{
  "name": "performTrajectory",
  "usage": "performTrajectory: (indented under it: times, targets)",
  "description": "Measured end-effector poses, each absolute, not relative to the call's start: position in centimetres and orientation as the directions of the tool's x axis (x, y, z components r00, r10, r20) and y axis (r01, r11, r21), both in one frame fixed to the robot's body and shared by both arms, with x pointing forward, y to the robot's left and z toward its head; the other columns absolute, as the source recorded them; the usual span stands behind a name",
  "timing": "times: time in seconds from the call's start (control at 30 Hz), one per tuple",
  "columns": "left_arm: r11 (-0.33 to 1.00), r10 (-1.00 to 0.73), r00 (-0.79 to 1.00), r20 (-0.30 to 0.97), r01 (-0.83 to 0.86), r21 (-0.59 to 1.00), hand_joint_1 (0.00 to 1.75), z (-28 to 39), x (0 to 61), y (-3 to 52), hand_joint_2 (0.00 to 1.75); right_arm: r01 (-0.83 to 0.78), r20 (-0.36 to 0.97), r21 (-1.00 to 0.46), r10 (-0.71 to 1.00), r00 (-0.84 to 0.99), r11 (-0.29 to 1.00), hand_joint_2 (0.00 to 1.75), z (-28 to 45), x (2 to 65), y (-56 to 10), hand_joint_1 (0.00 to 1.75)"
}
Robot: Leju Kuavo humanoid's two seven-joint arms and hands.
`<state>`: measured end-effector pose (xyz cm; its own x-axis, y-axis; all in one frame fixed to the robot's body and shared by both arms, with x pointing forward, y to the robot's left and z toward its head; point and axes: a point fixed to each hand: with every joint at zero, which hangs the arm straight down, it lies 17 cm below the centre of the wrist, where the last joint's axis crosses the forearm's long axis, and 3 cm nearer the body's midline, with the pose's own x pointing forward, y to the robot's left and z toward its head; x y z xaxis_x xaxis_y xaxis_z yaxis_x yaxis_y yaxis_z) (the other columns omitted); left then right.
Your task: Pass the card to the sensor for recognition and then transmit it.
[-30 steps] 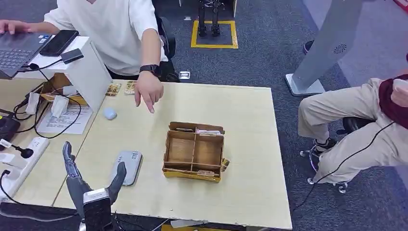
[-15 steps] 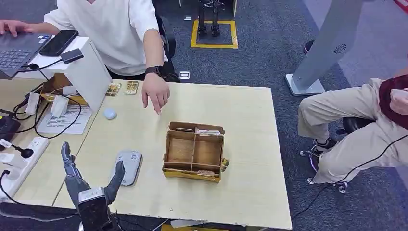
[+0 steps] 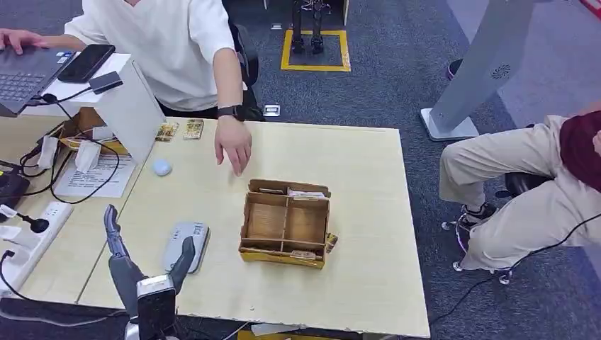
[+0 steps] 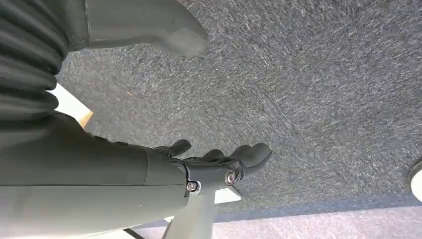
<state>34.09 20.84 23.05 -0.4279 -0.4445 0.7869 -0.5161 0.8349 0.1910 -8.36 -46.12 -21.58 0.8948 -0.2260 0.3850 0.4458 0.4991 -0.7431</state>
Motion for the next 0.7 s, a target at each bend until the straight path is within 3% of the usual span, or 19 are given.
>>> performTrajectory:
  times: [0.17,0.4,0.57,0.7]
  targets:
    - [0.854,-0.447,-0.510,0.735,-0.489,0.179,0.00,24.1,33.4,19.7,1.75,0.444,0.393,-0.753,-0.208,0.896,0.487,1.75,-21.2,-8.0,-47.6,0.00]
    - [0.971,-0.229,-0.669,0.707,-0.105,0.215,0.00,24.4,31.7,11.4,1.75,0.439,0.415,-0.752,-0.164,0.895,0.491,1.75,-21.0,-5.9,-49.0,0.00]
    - [0.930,-0.189,-0.726,0.661,0.082,0.357,0.00,24.2,30.1,5.8,1.75,0.437,0.431,-0.747,-0.136,0.892,0.500,1.75,-20.9,-4.2,-49.4,0.00]
    - [0.902,-0.178,-0.742,0.647,0.140,0.409,0.00,23.6,29.4,4.1,1.75,0.433,0.435,-0.746,-0.123,0.892,0.506,1.75,-20.9,-3.7,-49.4,0.00]
